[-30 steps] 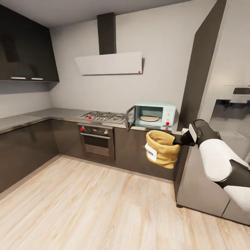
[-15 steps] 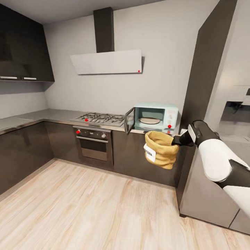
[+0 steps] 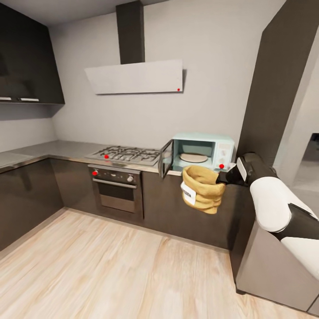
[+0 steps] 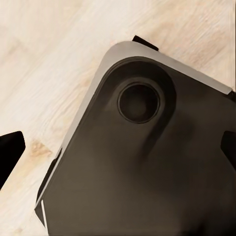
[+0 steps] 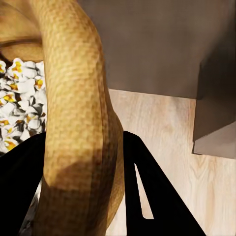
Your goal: In the kitchen, take the popcorn bag from the countertop, put it into the microwave, and heat it until the popcorn is cooked so the cooked popcorn ends up inside the bag.
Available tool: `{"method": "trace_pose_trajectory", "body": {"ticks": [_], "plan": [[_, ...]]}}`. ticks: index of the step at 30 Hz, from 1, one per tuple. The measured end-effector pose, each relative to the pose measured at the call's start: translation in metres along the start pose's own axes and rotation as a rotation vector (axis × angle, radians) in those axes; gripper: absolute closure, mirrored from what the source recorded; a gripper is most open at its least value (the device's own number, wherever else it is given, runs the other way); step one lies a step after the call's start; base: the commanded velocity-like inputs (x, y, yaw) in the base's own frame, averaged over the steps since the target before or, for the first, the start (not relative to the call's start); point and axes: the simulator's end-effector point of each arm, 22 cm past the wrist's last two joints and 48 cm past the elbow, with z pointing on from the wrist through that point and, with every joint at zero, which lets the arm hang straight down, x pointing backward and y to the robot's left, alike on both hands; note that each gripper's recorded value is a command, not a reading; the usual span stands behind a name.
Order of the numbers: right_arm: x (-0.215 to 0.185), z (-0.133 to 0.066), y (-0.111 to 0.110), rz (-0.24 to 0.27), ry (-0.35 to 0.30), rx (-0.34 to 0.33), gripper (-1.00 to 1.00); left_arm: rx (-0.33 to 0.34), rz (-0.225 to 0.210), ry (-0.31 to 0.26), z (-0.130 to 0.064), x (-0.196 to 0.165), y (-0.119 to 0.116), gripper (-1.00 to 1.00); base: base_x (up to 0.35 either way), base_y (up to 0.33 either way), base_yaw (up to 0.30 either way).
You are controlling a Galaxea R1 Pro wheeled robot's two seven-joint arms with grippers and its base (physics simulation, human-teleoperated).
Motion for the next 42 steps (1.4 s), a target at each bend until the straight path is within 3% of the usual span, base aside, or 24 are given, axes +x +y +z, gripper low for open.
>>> {"method": "trace_pose_trajectory", "body": {"ticks": [7, 9, 18, 26, 35, 37, 39, 42], "plan": [[-0.002, -0.002, -0.003, 0.0, -0.007, 0.011, 1.0, 0.0, 0.0, 0.0, 0.0, 0.0, 0.0, -1.0, 0.319, 0.0, 0.0], [-0.012, -0.009, -0.006, 0.007, -0.036, 0.019, 1.0, 0.0, 0.0, 0.0, 0.0, 0.0, 0.0, -1.0, 0.319, 0.0, 0.0], [-0.026, -0.018, 0.029, -0.018, -0.085, 0.0, 1.0, -0.002, -0.002, 0.001, 0.0, 0.0, 0.001, -1.0, 0.319, 0.0, 0.0], [-0.027, -0.019, 0.026, -0.018, -0.087, 0.006, 1.0, -0.002, -0.001, 0.0, 0.0, 0.0, 0.001, -1.0, 0.307, 0.0, 0.0], [-0.027, -0.018, 0.024, -0.016, -0.087, 0.008, 1.0, -0.002, -0.003, -0.001, 0.0, -0.001, 0.001, -1.0, 0.029, 0.0, 0.0], [-0.027, -0.019, 0.015, -0.017, -0.087, 0.052, 1.0, -0.002, -0.004, -0.001, 0.0, -0.001, 0.001, -1.0, 0.0, 0.0, 0.0], [-0.025, -0.018, -0.001, 0.011, -0.083, 0.12, 1.0, -0.002, -0.005, -0.001, 0.0, -0.001, 0.001, -1.0, 0.0, 0.0, 0.0], [-0.015, -0.013, -0.005, 0.079, -0.063, 0.131, 1.0, -0.002, -0.005, -0.001, 0.0, -0.001, 0.001, -1.0, 0.0, 0.0, 0.0]]}}
